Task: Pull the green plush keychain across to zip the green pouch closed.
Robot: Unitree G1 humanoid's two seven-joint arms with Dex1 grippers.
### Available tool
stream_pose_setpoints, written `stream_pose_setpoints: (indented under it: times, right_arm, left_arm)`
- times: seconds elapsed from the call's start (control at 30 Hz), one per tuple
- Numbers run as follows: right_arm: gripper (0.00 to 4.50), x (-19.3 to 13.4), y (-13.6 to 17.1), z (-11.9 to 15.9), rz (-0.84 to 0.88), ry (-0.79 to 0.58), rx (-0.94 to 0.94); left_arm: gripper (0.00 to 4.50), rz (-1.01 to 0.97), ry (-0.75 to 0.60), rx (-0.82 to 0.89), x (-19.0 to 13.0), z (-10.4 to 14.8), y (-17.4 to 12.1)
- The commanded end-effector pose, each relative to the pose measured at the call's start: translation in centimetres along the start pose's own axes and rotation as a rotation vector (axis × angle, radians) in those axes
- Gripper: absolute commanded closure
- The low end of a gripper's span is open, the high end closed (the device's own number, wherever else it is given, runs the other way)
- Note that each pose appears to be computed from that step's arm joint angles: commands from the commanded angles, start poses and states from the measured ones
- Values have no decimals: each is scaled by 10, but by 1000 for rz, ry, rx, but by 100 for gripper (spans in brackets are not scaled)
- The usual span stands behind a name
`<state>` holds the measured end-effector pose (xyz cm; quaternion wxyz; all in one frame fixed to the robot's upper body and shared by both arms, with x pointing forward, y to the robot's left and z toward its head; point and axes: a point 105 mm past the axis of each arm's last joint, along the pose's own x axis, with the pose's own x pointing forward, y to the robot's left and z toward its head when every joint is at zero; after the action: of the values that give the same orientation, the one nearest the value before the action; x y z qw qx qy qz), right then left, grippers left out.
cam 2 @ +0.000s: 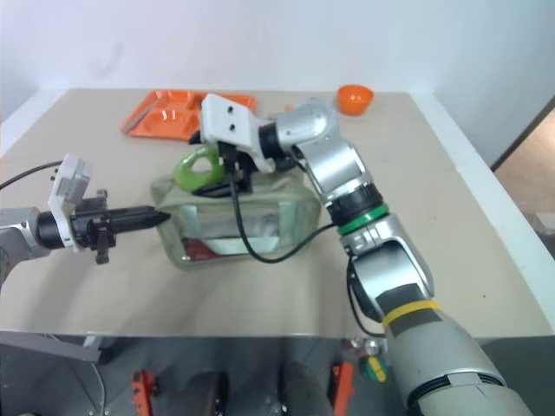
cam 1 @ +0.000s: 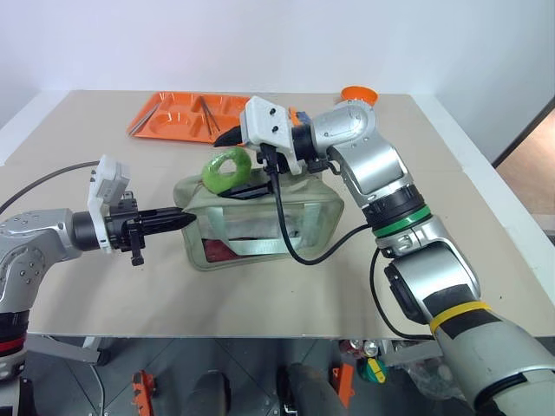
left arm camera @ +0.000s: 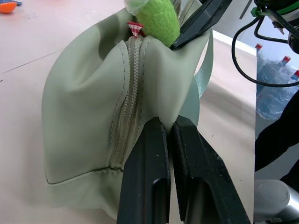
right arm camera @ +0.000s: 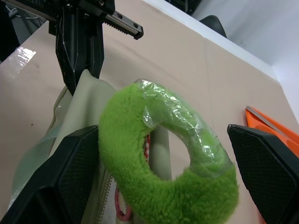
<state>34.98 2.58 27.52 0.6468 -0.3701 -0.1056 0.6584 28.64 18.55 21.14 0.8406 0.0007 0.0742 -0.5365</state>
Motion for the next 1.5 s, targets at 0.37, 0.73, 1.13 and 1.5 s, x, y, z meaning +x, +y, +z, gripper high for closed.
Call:
stream_pose_setpoints:
  times: [0.37, 0.73, 1.13, 1.5]
  right_arm:
    - [323, -5, -1, 5, -1, 3, -48]
    - [443, -15, -9, 4, -29, 20, -41]
    - [443, -82, -13, 8, -68, 60, 28]
    - [443, -122, 5, -11, -55, 207, 15]
  left_arm:
    - [450, -10, -32, 48, 0, 12, -4]
    - [450, -15, -38, 39, 2, 13, -1]
    - [450, -30, -41, 19, 5, 9, 0]
    - [450, -36, -39, 15, 6, 9, 0]
